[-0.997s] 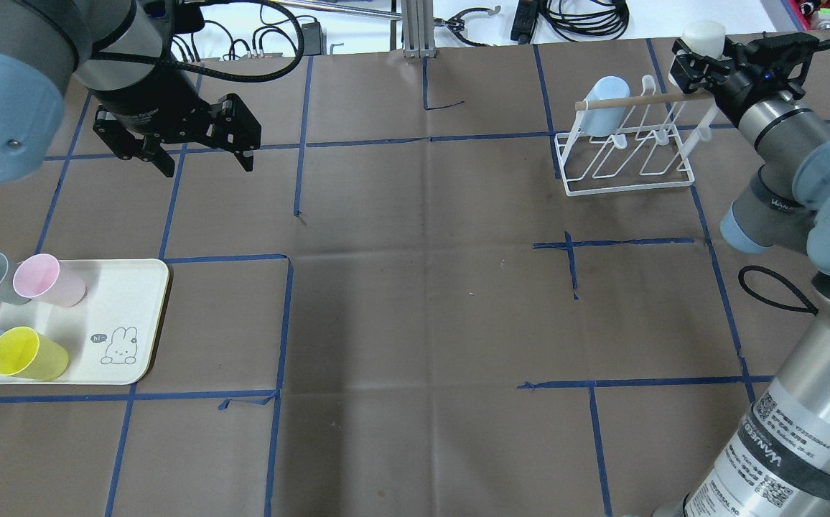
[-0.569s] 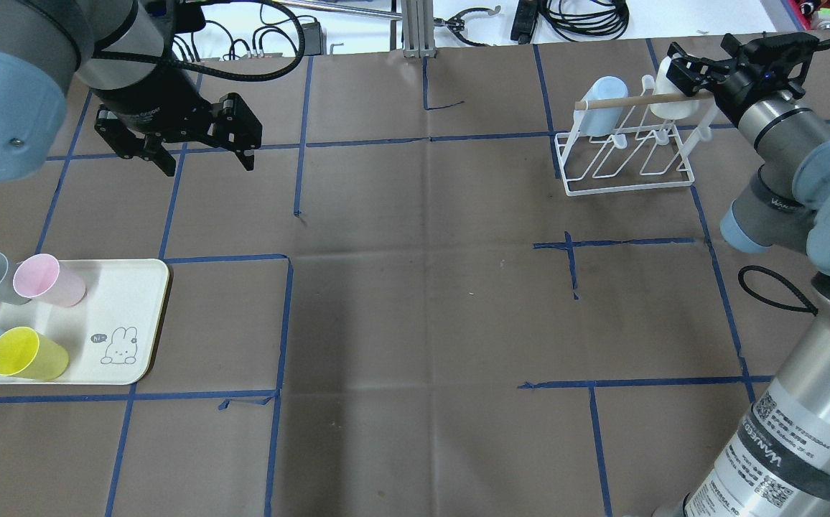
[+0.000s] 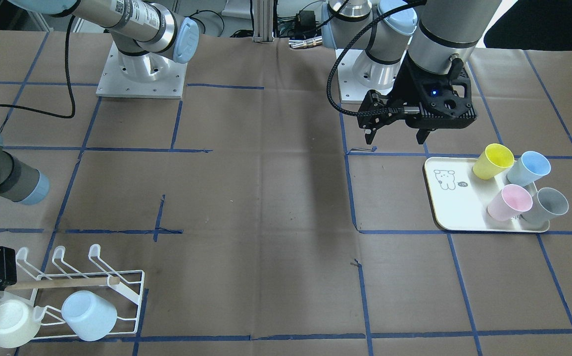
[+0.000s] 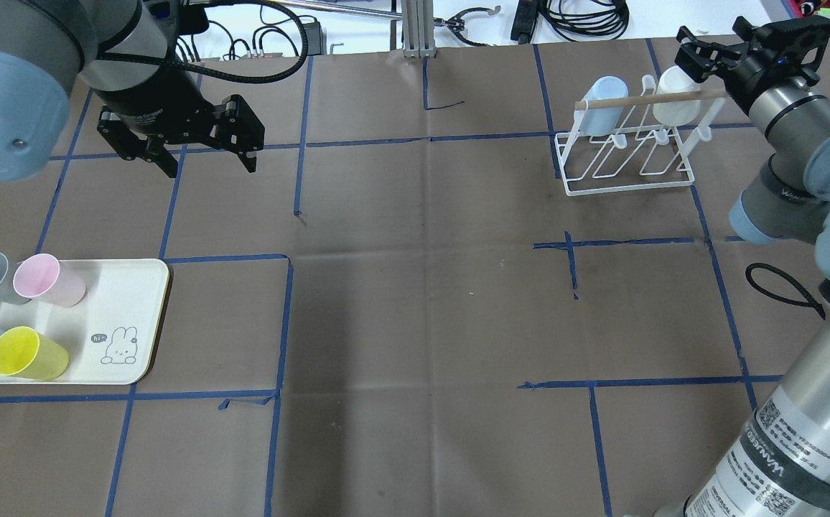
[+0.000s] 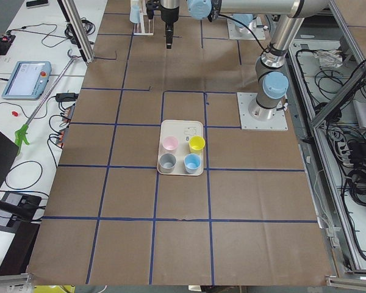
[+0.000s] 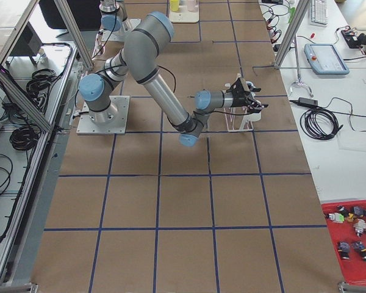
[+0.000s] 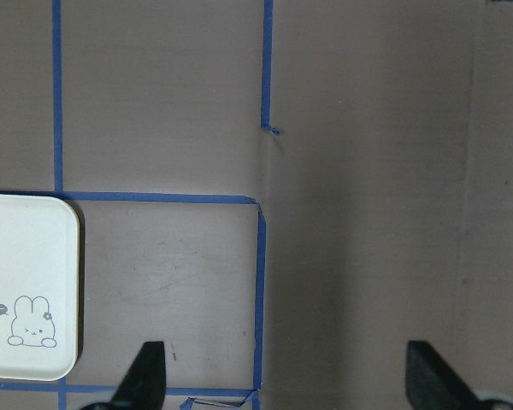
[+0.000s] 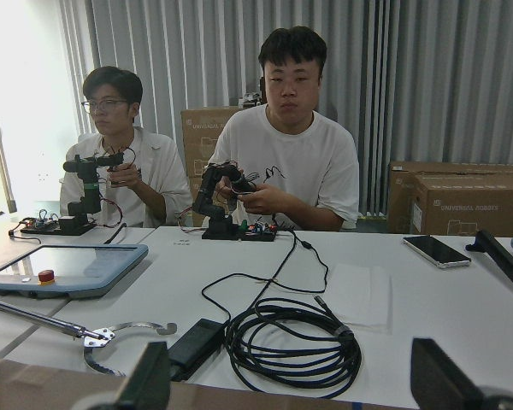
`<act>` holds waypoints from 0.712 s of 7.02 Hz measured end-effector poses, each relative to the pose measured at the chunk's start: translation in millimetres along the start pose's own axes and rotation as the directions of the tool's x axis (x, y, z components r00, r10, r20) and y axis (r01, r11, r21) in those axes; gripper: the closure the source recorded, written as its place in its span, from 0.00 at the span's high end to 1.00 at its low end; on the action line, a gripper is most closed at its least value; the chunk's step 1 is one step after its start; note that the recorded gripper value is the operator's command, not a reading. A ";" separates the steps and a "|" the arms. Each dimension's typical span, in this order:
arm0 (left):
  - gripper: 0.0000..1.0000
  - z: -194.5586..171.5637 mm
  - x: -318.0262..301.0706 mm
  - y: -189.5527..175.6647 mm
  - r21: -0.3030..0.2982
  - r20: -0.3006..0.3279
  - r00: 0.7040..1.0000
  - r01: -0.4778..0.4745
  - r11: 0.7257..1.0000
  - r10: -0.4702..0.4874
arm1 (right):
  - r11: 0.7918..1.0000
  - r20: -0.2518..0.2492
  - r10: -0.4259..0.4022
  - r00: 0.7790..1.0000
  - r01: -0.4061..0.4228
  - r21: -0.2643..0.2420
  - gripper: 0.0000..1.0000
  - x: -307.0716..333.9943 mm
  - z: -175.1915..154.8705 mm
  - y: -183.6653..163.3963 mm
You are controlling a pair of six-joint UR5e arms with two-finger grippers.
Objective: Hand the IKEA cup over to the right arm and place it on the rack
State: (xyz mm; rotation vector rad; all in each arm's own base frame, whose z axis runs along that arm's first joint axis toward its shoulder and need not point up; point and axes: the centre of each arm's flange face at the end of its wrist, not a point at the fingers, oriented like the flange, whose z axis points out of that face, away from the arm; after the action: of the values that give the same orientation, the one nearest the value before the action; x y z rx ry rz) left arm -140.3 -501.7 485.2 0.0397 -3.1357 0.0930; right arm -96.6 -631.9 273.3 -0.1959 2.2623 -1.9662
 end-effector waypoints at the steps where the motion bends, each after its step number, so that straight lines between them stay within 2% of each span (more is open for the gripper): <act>1: 1.00 -0.7 0.1 0.5 0.001 0.000 1.000 -0.001 1.000 0.001 | 1.000 -0.006 0.005 1.000 -0.005 -0.014 1.00 0.2 -3.0 -18.9; 2: 1.00 -1.2 0.0 0.8 0.002 0.001 1.000 -0.001 1.000 0.001 | 0.998 -0.009 0.030 1.000 -0.030 -0.051 1.00 0.4 -5.8 -40.8; 3: 1.00 -2.0 -0.1 1.0 0.003 0.002 1.000 -0.001 1.000 0.001 | 0.988 -0.010 0.084 0.996 -0.085 -0.126 1.00 0.5 -8.3 -64.5; 4: 1.00 -2.6 -0.1 1.1 0.005 0.003 1.000 -0.001 1.000 0.001 | 0.958 -0.016 0.163 0.987 -0.162 -0.235 1.00 -0.3 -11.1 -84.7; 5: 1.00 -3.0 -0.2 1.2 0.005 0.003 1.000 -0.001 1.000 0.001 | 0.906 -0.045 0.239 0.970 -0.239 -0.349 1.00 -3.1 -16.7 -100.1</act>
State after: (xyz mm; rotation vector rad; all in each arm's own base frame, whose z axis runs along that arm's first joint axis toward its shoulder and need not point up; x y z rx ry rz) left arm -140.2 -500.3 488.1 0.0377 -3.1384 0.1016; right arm -96.0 -628.9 374.8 0.0478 2.4864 -1.4333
